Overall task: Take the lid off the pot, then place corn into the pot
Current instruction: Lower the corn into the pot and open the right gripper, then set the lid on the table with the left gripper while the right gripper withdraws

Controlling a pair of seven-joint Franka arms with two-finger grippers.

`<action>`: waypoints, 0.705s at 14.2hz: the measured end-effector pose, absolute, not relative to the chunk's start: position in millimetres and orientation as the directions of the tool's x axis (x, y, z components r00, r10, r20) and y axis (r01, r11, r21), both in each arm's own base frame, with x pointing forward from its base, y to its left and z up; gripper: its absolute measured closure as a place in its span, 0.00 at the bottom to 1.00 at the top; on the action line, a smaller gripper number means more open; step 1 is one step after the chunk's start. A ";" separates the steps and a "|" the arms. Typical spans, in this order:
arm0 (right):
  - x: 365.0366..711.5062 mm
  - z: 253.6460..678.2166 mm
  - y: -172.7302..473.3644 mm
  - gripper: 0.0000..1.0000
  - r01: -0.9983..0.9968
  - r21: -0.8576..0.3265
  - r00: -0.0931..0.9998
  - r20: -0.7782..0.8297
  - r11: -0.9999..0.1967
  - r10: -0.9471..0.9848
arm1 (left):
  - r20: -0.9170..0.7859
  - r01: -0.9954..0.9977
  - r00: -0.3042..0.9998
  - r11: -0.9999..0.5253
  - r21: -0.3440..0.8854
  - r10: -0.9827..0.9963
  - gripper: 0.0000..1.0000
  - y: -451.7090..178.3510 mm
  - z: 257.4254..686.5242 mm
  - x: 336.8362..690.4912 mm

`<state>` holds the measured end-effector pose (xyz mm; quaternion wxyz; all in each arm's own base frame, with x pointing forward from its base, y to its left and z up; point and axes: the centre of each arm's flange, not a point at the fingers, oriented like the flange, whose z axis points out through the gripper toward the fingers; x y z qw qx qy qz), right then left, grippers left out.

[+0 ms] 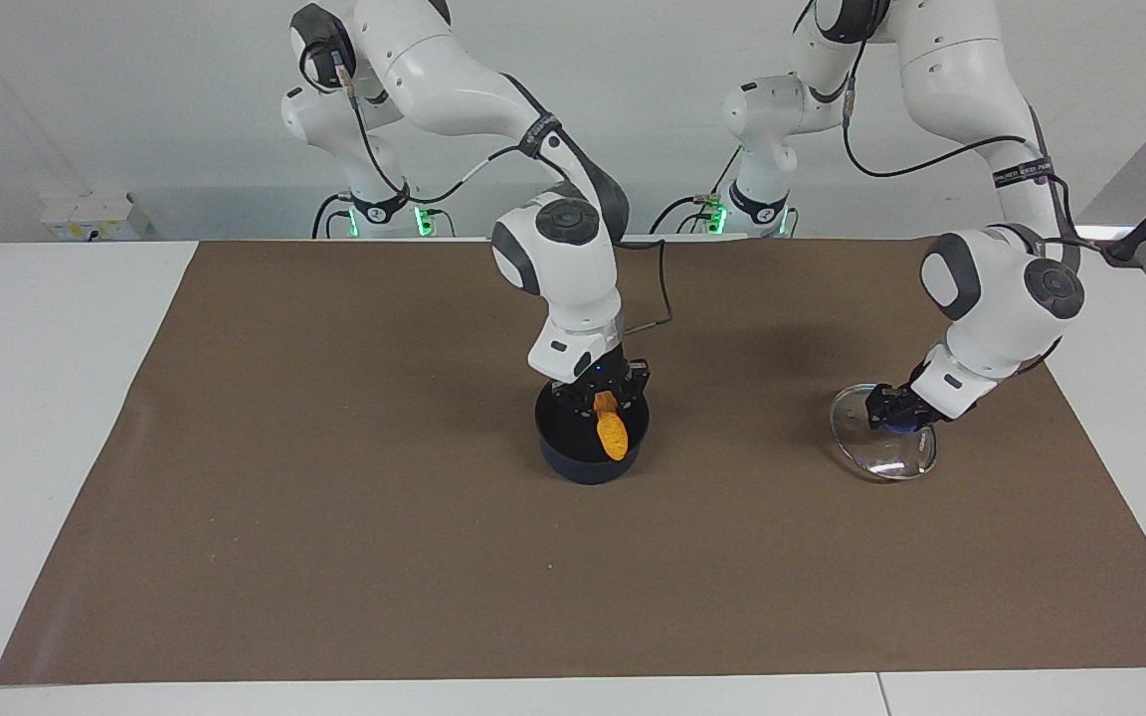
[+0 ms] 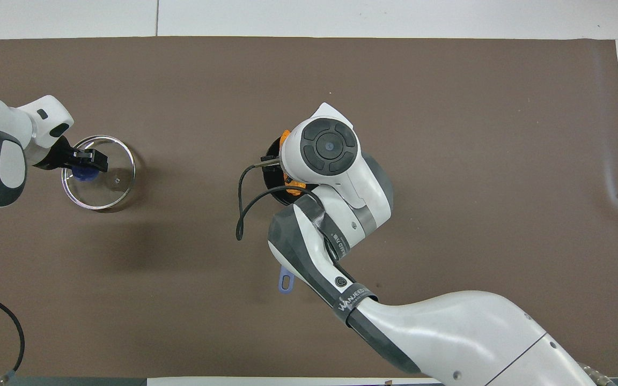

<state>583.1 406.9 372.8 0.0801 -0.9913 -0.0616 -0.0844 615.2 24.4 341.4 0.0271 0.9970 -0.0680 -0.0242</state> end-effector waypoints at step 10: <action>614.8 499.8 265.9 0.00 -0.025 -0.035 0.999 0.025 -0.999 -0.025 | -0.018 -0.151 0.988 -0.987 0.054 -0.153 0.00 15.8 356.9 619.3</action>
